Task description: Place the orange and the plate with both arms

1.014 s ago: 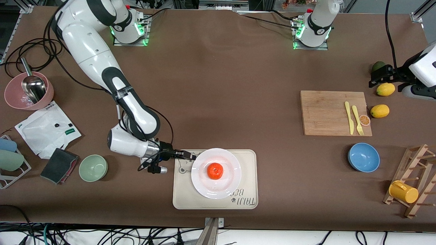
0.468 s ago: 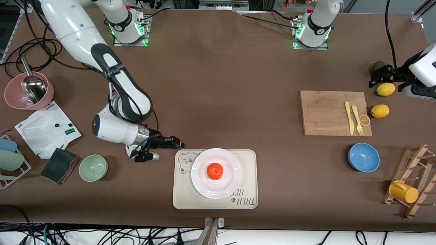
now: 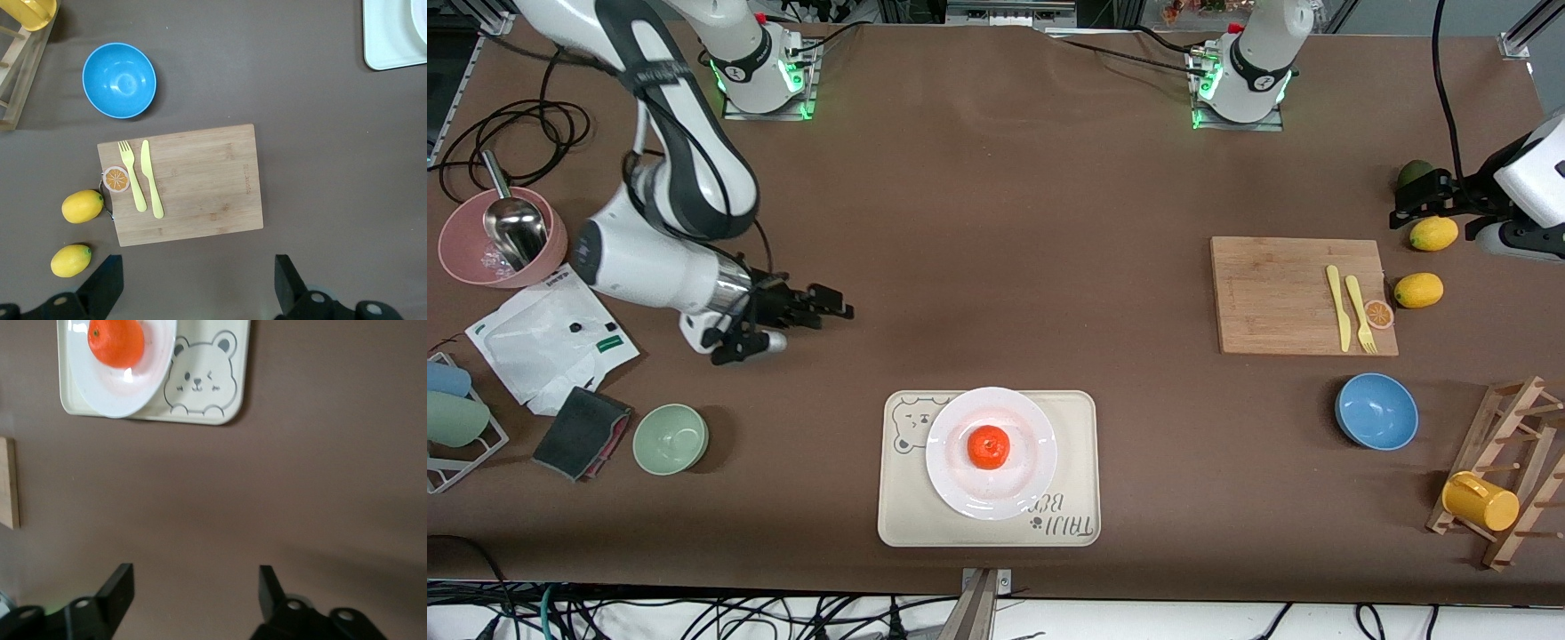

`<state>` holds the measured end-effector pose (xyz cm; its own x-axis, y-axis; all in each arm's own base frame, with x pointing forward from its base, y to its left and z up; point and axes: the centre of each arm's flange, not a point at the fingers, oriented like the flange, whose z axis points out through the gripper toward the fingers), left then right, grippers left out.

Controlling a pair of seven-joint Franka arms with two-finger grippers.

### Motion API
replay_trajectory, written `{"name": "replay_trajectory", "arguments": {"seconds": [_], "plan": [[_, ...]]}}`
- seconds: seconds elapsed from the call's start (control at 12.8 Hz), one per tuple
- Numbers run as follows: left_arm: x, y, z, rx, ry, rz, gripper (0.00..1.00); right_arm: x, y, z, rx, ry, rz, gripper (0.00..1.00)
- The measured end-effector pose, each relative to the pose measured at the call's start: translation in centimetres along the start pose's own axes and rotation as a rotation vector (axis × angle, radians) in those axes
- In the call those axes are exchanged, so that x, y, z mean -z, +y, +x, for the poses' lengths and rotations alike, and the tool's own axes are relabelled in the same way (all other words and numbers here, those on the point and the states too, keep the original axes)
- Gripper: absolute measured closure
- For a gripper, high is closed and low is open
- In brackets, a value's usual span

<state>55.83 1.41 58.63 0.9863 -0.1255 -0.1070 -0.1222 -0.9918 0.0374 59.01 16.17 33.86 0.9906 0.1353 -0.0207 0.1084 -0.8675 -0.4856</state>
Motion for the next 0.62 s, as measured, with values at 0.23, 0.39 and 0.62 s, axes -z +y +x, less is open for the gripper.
{"name": "replay_trajectory", "arguments": {"seconds": [0.23, 0.39, 0.62], "plan": [[0.0, 0.0, 0.0, 0.000, 0.000, 0.000, 0.00, 5.3, 1.7, -1.6, 0.043, -0.037, -0.111, 0.00], [0.0, 0.0, 0.0, 0.000, 0.000, 0.000, 0.00, 8.7, 1.6, -2.8, 0.085, -0.054, -0.202, 0.00], [0.0, 0.0, 0.0, 0.000, 0.000, 0.000, 0.00, 13.9, 0.1, -5.0, 0.094, -0.067, -0.337, 0.00]]}}
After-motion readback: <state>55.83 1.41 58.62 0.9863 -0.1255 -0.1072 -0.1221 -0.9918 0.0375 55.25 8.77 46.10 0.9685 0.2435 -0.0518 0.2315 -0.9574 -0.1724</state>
